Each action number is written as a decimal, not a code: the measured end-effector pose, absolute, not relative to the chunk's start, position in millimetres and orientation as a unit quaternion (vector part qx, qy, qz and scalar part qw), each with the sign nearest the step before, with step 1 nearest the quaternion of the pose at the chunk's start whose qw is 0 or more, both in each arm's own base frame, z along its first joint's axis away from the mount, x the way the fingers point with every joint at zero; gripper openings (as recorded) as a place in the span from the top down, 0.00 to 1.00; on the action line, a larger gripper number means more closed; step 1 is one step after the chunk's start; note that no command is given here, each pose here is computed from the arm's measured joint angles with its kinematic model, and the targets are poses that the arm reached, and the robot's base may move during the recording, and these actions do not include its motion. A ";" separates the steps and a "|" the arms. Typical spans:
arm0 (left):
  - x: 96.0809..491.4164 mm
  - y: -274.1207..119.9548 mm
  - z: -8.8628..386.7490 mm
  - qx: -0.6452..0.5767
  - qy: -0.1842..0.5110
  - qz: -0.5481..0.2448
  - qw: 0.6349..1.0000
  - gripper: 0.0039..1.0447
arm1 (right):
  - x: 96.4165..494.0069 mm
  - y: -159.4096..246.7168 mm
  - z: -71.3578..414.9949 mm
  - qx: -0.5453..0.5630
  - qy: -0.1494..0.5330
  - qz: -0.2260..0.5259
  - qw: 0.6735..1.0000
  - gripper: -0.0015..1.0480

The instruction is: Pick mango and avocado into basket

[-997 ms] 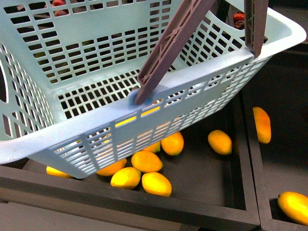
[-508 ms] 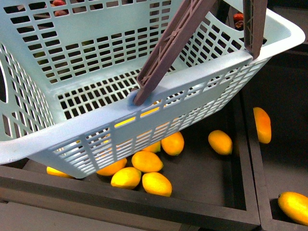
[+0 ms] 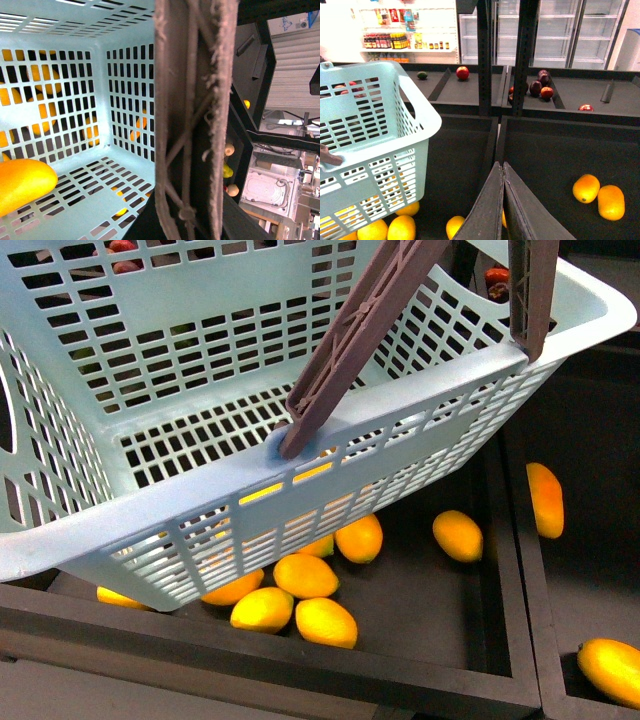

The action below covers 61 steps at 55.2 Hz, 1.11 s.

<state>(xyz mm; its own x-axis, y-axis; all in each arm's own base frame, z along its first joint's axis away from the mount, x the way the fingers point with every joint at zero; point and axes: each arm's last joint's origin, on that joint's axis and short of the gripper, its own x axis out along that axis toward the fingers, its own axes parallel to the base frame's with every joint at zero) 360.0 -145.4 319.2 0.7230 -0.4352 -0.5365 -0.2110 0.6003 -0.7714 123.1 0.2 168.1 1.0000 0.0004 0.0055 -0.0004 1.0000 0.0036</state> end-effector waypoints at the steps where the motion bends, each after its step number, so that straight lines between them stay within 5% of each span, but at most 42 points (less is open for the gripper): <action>1: 360.0 -145.4 319.2 -0.442 0.366 -0.069 0.816 0.94 | 122.5 0.2 168.2 0.002 -0.003 0.000 1.000 0.98; 54: 360.0 -145.4 319.2 -0.442 0.366 -0.069 0.816 0.94 | 97.7 0.2 165.4 0.002 -0.001 0.001 1.000 0.98; 61: 360.1 -145.4 319.1 -0.442 0.366 -0.069 0.816 0.94 | 97.6 0.2 165.4 0.001 -0.001 0.001 1.000 0.81</action>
<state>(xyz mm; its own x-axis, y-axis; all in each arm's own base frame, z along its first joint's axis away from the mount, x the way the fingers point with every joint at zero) 360.1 -145.4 319.1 0.7226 -0.4355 -0.5368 -0.2114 0.6001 -0.7715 97.6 0.2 165.4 1.0000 0.0027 0.0029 -0.0027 1.0000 0.0021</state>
